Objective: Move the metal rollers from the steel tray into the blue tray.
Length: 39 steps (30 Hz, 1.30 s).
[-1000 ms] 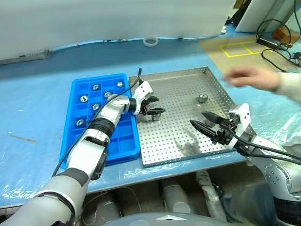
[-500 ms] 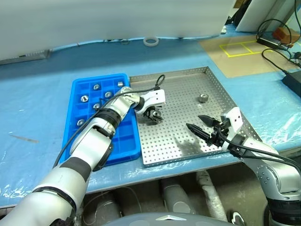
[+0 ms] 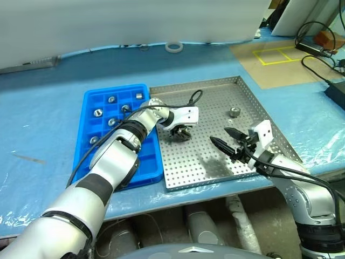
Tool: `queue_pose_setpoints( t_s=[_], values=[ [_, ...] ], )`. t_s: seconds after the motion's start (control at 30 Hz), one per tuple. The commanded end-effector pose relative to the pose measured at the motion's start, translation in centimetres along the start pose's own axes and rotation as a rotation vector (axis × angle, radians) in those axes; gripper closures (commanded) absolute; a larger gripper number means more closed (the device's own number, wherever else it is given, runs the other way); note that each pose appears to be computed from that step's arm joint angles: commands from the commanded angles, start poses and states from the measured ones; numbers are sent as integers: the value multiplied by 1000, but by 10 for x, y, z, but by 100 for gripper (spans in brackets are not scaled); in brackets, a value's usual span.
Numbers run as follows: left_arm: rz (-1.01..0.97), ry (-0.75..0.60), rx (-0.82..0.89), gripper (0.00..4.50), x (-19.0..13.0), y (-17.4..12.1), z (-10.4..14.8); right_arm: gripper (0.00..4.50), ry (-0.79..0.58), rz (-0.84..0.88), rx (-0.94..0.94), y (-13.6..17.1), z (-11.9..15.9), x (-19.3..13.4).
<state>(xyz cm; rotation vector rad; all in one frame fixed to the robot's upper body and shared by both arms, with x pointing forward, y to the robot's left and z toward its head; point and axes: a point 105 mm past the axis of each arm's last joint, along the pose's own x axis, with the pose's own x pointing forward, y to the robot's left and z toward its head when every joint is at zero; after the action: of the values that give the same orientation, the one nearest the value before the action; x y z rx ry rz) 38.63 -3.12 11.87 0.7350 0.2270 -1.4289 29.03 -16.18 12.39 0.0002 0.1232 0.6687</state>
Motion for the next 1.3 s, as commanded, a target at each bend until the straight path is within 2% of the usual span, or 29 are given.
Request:
queue_pose_setpoints(
  t_s=[0.03,0.23,0.33,0.5,0.7,0.83,1.0,1.3],
  values=[
    [117,-194,-89,285,-17,26,36,78,-72,15,-25,0,17,3],
    [446,-351,-229,285,-52,66,35,78,-143,25,-23,-5,32,15],
    [616,-463,-277,285,-80,81,32,78,-165,35,-19,-9,36,22],
    [764,-617,-289,285,-117,75,26,78,-175,100,2,-8,40,38],
    [973,-589,-358,285,-159,44,-10,78,-183,189,34,-3,44,62],
    [1049,-520,-390,285,-181,25,-28,78,-187,230,41,1,44,74],
    [1010,-440,-429,285,-181,6,-42,78,-175,249,42,4,38,84],
    [905,-425,-480,285,-172,-2,-49,78,-161,253,24,4,35,84]
  ],
)
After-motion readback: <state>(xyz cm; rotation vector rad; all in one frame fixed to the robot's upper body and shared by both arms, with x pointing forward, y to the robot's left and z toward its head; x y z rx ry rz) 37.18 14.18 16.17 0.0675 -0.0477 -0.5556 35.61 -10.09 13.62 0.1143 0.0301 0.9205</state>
